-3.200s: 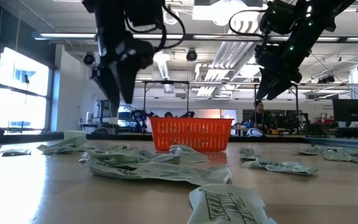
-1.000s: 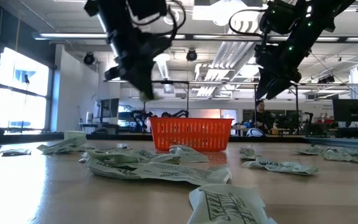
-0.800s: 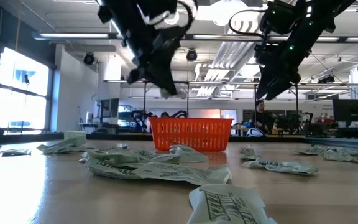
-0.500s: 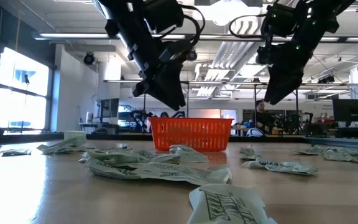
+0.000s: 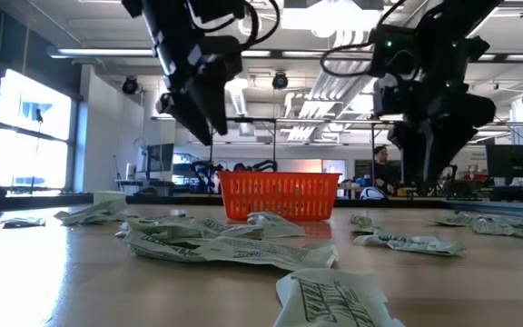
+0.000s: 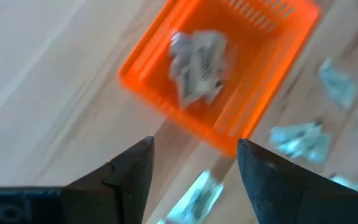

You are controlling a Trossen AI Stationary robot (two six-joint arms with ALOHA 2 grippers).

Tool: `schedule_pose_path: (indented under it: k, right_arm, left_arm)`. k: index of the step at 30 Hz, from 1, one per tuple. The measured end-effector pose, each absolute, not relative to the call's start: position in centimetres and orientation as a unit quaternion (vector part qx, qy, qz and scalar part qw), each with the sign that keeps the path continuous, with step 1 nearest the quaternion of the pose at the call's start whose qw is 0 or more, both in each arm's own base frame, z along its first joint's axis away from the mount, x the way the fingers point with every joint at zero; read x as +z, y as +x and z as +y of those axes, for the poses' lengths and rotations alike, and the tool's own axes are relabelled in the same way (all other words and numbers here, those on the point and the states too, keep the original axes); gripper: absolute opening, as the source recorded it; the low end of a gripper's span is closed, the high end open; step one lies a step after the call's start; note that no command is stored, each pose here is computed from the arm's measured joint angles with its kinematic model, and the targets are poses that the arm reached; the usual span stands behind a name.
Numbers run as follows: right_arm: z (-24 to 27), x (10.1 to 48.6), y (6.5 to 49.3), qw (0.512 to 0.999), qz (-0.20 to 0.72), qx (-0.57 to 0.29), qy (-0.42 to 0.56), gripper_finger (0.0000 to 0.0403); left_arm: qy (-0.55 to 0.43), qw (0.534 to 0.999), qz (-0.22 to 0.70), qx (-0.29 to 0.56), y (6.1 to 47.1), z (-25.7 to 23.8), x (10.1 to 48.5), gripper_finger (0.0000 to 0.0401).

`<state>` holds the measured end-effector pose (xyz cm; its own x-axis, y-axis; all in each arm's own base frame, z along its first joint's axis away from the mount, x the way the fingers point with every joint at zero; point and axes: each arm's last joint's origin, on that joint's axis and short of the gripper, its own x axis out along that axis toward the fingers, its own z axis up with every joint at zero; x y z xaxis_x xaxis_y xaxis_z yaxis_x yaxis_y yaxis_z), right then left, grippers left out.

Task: Pick and place Stevia / Truvia into bins
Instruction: Put the stevia packet into the orange bin

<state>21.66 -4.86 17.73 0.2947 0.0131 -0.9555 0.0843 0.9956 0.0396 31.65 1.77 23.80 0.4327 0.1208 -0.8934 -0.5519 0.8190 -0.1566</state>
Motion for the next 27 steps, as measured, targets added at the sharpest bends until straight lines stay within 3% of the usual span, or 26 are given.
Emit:
schedule_pose_path:
  k: [8, 15, 20, 27]
  right_arm:
    - [-1.6, 15.4, 22.8, 0.767, 0.641, 0.029, 0.007, 0.0346]
    - [0.0, 14.1, 23.6, 0.762, 0.648, -0.009, -0.014, 0.0339]
    - [1.2, 13.5, 23.8, 0.754, 0.656, -0.045, 0.006, 0.0298]
    - [2.6, 13.3, 23.7, 0.753, 0.651, -0.094, 0.021, 0.0211]
  left_arm:
    - [-0.202, 0.779, 0.545, 0.237, 29.8, 1.3, 23.9, 0.0223]
    - [-0.154, 0.770, 0.570, 0.242, 29.2, 1.5, 23.8, 0.0202]
    - [-0.116, 0.751, 0.606, 0.236, 28.4, 1.5, 23.6, 0.0193]
    - [-0.071, 0.728, 0.633, 0.253, 27.6, 2.0, 23.6, 0.0188]
